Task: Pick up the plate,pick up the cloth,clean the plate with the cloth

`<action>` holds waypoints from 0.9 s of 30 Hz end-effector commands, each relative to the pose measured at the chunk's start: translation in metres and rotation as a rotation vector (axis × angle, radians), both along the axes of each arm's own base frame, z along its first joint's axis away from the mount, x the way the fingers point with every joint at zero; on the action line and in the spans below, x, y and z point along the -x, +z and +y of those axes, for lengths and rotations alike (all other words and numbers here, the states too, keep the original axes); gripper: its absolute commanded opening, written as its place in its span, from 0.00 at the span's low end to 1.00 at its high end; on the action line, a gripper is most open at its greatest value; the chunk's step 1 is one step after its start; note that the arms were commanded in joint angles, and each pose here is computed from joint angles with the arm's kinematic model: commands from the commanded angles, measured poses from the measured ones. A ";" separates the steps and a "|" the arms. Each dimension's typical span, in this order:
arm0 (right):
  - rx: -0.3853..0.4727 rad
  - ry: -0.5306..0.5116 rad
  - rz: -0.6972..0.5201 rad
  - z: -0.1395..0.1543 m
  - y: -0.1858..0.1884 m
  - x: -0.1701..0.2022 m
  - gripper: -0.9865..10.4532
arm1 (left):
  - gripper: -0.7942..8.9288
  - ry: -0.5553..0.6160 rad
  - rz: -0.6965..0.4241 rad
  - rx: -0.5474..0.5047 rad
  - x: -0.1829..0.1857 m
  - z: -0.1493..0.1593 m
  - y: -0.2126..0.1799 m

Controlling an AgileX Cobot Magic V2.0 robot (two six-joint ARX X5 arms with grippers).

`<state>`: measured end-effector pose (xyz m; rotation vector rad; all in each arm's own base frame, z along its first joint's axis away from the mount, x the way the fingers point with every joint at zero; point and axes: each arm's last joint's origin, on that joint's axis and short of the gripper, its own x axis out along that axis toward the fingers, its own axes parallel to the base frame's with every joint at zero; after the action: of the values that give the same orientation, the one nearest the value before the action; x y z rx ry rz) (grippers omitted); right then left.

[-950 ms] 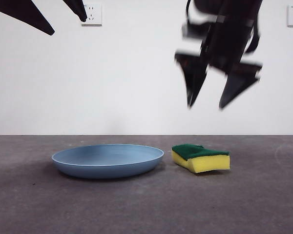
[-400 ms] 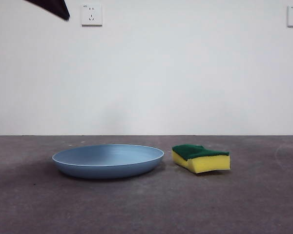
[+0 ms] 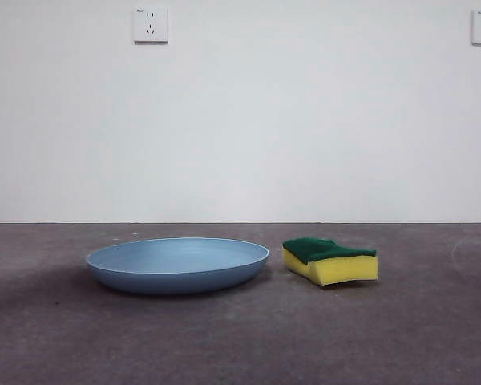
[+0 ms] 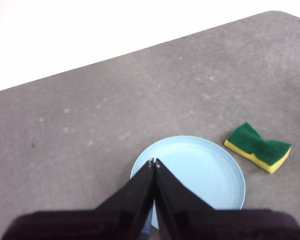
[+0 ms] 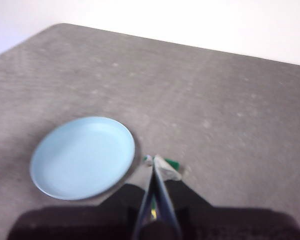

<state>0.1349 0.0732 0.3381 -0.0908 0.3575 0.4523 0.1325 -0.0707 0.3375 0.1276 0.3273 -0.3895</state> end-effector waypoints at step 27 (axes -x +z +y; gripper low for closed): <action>-0.035 -0.065 0.050 -0.006 -0.026 0.009 0.09 | 0.08 0.007 0.137 -0.067 0.021 0.012 -0.061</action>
<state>0.1263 0.0670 0.3136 -0.0425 0.3965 0.4028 0.1120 -0.0590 0.2779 0.1412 0.4788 -0.3766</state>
